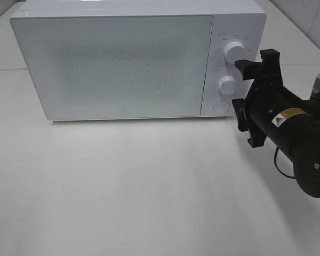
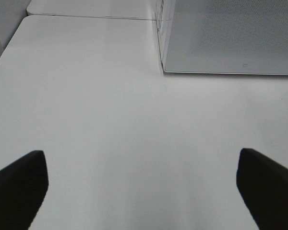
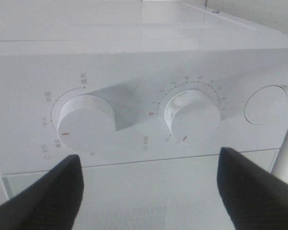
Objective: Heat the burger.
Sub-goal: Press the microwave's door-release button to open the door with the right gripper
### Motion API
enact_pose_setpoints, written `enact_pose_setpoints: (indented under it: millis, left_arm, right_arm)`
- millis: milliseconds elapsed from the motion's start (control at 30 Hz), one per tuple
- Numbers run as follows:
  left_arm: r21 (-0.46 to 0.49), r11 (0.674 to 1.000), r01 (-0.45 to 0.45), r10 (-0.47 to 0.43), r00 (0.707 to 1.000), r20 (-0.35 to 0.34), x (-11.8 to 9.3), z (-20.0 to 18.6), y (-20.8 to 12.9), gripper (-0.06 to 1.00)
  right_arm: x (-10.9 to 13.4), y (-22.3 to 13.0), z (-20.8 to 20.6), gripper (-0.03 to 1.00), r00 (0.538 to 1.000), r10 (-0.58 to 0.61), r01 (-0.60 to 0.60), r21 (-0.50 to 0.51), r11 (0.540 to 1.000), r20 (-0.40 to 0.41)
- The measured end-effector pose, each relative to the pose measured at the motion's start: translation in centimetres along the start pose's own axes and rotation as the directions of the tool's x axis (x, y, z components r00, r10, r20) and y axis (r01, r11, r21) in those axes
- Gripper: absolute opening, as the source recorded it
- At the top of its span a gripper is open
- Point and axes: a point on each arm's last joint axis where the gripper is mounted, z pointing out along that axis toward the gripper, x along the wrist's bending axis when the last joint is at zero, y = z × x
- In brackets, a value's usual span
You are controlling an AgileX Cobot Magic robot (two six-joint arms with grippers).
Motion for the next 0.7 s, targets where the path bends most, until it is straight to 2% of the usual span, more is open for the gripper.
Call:
enact_pose_setpoints:
  millis: [200, 233, 300, 333, 367, 400, 433, 500, 533, 567, 600, 633, 667, 700]
  left_arm:
    - [0.000, 1.000, 0.000, 0.000, 1.000, 0.000, 0.0, 0.0, 0.0, 0.99]
    - [0.000, 1.000, 0.000, 0.000, 1.000, 0.000, 0.0, 0.0, 0.0, 0.99]
    - [0.000, 1.000, 0.000, 0.000, 1.000, 0.000, 0.0, 0.0, 0.0, 0.99]
    - [0.000, 1.000, 0.000, 0.000, 1.000, 0.000, 0.0, 0.0, 0.0, 0.99]
    - [0.000, 1.000, 0.000, 0.000, 1.000, 0.000, 0.0, 0.0, 0.0, 0.99]
    - [0.000, 1.000, 0.000, 0.000, 1.000, 0.000, 0.0, 0.0, 0.0, 0.99]
    - [0.000, 1.000, 0.000, 0.000, 1.000, 0.000, 0.0, 0.0, 0.0, 0.99]
    - [0.000, 1.000, 0.000, 0.000, 1.000, 0.000, 0.0, 0.0, 0.0, 0.99]
    - [0.000, 1.000, 0.000, 0.000, 1.000, 0.000, 0.0, 0.0, 0.0, 0.99]
    - [0.000, 1.000, 0.000, 0.000, 1.000, 0.000, 0.0, 0.0, 0.0, 0.99]
    - [0.000, 1.000, 0.000, 0.000, 1.000, 0.000, 0.0, 0.0, 0.0, 0.99]
    - [0.000, 1.000, 0.000, 0.000, 1.000, 0.000, 0.0, 0.0, 0.0, 0.99]
    - [0.000, 1.000, 0.000, 0.000, 1.000, 0.000, 0.0, 0.0, 0.0, 0.99]
    - [0.000, 1.000, 0.000, 0.000, 1.000, 0.000, 0.0, 0.0, 0.0, 0.99]
  right_arm:
    - [2.0, 0.2, -1.9, 0.70, 0.993, -0.090, 0.093, 0.040, 0.995, -0.071]
    - [3.1, 0.2, -2.5, 0.70, 0.985, -0.147, 0.153, 0.055, 0.987, -0.095]
    - [3.6, 0.2, -2.8, 0.70, 0.979, -0.171, 0.178, 0.060, 0.982, -0.108]
    - [4.5, 0.3, -3.3, 0.70, 0.964, -0.241, 0.249, 0.063, 0.967, -0.116]
    - [4.5, 0.3, -3.3, 0.70, 0.964, -0.241, 0.249, 0.063, 0.967, -0.116]
    - [5.1, 0.3, -3.8, 0.70, 0.944, -0.311, 0.320, 0.066, 0.945, -0.113]
    - [5.1, 0.3, -3.8, 0.70, 0.944, -0.311, 0.320, 0.066, 0.945, -0.113]
    - [6.0, 0.5, -4.6, 0.70, 0.907, -0.404, 0.413, 0.070, 0.908, -0.117]
    - [6.0, 0.5, -4.6, 0.70, 0.907, -0.404, 0.413, 0.070, 0.908, -0.117]
    - [6.2, 0.5, -4.9, 0.70, 0.890, -0.442, 0.451, 0.076, 0.889, -0.112]
    - [6.7, 0.6, -5.5, 0.70, 0.852, -0.511, 0.521, 0.084, 0.850, -0.111]
    - [6.7, 0.6, -5.5, 0.70, 0.852, -0.511, 0.521, 0.084, 0.850, -0.111]
    - [7.1, 0.7, -5.9, 0.70, 0.815, -0.570, 0.579, 0.101, 0.809, -0.103]
    - [7.1, 0.7, -5.9, 0.70, 0.815, -0.570, 0.579, 0.101, 0.809, -0.103]
